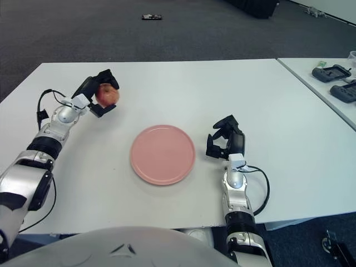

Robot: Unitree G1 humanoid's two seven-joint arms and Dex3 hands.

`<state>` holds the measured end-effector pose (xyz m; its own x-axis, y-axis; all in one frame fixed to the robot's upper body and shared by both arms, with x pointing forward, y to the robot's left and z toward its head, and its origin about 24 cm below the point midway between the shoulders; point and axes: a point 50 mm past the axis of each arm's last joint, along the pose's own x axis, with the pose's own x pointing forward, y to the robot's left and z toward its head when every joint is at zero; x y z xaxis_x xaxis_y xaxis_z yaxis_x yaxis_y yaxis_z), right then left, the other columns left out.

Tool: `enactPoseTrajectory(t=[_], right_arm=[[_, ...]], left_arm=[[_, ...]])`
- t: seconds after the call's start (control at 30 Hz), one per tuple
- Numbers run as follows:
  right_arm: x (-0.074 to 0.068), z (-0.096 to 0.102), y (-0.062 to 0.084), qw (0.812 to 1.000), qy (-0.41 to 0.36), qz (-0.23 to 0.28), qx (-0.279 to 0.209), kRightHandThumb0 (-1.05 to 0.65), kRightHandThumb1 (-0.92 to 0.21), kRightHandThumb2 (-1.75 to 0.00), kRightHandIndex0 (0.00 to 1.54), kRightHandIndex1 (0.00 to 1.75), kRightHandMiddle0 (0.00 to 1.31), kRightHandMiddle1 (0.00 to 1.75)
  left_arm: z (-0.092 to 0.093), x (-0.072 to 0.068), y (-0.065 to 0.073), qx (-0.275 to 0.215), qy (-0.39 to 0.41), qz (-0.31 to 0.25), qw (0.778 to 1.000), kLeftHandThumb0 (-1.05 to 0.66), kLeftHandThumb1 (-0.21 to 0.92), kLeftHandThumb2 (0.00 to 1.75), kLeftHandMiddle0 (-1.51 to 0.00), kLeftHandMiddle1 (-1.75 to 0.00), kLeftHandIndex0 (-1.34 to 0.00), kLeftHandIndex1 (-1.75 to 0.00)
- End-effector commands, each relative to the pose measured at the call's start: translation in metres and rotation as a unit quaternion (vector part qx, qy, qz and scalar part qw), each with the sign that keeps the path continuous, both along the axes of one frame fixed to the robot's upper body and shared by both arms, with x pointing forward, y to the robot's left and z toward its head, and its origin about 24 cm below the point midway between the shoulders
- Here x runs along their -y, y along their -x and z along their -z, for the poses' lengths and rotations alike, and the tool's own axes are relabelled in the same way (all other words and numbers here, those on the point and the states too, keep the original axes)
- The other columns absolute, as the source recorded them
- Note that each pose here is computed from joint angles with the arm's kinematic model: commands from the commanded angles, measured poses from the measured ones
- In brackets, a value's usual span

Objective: Put the apple into the plate.

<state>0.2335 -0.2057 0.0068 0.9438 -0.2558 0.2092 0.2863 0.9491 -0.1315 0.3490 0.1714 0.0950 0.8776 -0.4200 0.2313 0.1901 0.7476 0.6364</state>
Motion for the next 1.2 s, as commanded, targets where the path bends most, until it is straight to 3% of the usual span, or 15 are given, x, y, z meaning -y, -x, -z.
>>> enactPoseTrajectory(t=[0.0, 0.07, 0.27, 0.43, 0.73, 1.17], right_arm=[[0.002, 0.016, 0.009, 0.999, -0.002, 0.008, -0.041, -0.01, -0.19, -1.48, 0.71, 1.74, 0.47, 1.75], [0.002, 0.016, 0.009, 0.999, -0.003, 0.010, -0.044, -0.01, -0.17, -1.51, 0.72, 1.75, 0.49, 1.75], [0.003, 0.018, 0.009, 0.999, -0.008, 0.012, -0.047, -0.01, -0.16, -1.52, 0.72, 1.75, 0.50, 1.75], [0.004, 0.018, 0.009, 0.999, -0.008, 0.011, -0.047, -0.01, -0.16, -1.51, 0.72, 1.75, 0.50, 1.75], [0.004, 0.018, 0.009, 0.999, -0.005, 0.011, -0.047, -0.01, -0.17, -1.51, 0.71, 1.75, 0.50, 1.75], [0.005, 0.018, 0.010, 0.999, -0.002, 0.011, -0.050, -0.01, -0.14, -1.54, 0.73, 1.75, 0.52, 1.75]], left_arm=[[-0.007, 0.006, 0.005, 0.023, 0.008, 0.026, 0.999, 0.00, 0.06, 1.58, -0.84, -1.65, -0.57, -1.75], [-0.009, 0.011, 0.008, 0.031, 0.010, 0.041, 0.999, 0.00, 0.06, 1.58, -0.84, -1.65, -0.57, -1.75], [-0.014, 0.047, 0.020, 0.058, 0.017, 0.117, 0.991, 0.00, 0.06, 1.58, -0.84, -1.64, -0.58, -1.75], [-0.016, 0.064, 0.028, 0.057, 0.004, 0.191, 0.980, 0.00, 0.06, 1.58, -0.85, -1.63, -0.58, -1.75], [-0.003, 0.102, 0.050, 0.052, -0.014, 0.318, 0.947, 0.00, 0.05, 1.58, -0.85, -1.63, -0.58, -1.75], [0.016, 0.113, 0.072, 0.044, -0.132, 0.408, 0.902, 0.00, 0.06, 1.57, -0.86, -1.61, -0.58, -1.75]])
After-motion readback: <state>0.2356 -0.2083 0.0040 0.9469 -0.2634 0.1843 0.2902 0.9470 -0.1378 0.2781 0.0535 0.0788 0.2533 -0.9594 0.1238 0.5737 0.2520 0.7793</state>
